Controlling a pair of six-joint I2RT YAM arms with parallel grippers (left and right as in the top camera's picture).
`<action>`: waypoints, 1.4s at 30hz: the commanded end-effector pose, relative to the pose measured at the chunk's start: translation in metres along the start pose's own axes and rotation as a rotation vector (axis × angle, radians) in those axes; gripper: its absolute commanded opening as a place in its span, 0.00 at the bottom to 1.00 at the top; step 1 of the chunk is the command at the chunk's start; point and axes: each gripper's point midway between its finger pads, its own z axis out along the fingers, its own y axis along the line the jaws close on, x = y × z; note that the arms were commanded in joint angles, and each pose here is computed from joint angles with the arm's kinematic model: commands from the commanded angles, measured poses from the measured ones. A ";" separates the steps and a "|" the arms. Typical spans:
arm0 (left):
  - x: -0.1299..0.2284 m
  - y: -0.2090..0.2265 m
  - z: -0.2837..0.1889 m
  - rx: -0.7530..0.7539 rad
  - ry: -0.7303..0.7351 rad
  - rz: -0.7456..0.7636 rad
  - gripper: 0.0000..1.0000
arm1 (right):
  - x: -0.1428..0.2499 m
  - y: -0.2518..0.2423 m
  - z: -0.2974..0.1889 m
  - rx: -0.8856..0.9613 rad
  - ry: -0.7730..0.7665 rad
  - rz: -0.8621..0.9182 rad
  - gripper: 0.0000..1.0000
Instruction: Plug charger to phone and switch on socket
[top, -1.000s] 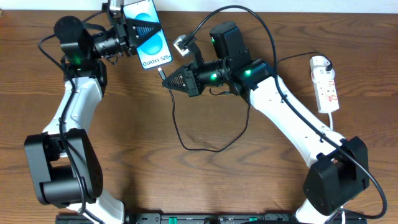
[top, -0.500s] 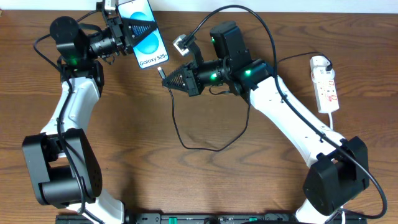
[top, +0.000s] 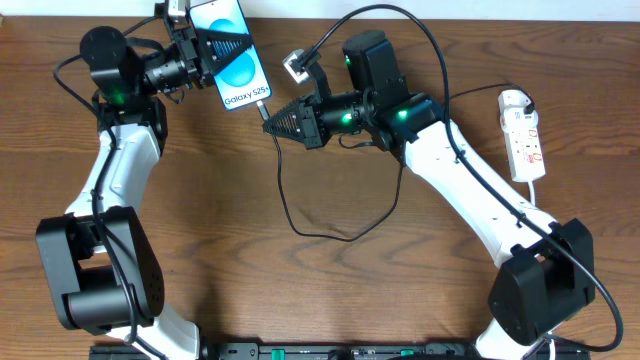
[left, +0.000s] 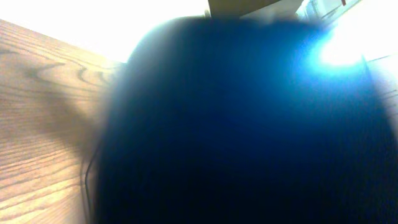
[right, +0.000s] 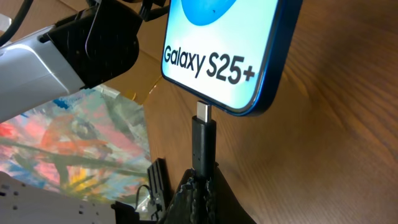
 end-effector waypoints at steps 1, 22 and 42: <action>-0.006 -0.008 0.001 0.004 -0.021 0.035 0.08 | -0.005 0.004 -0.003 -0.004 -0.011 0.015 0.01; -0.007 -0.009 0.012 0.003 -0.050 0.063 0.08 | -0.004 0.000 -0.003 0.021 -0.013 0.057 0.01; -0.013 -0.008 0.012 -0.005 -0.080 0.078 0.07 | -0.004 0.001 -0.003 0.014 -0.012 0.044 0.01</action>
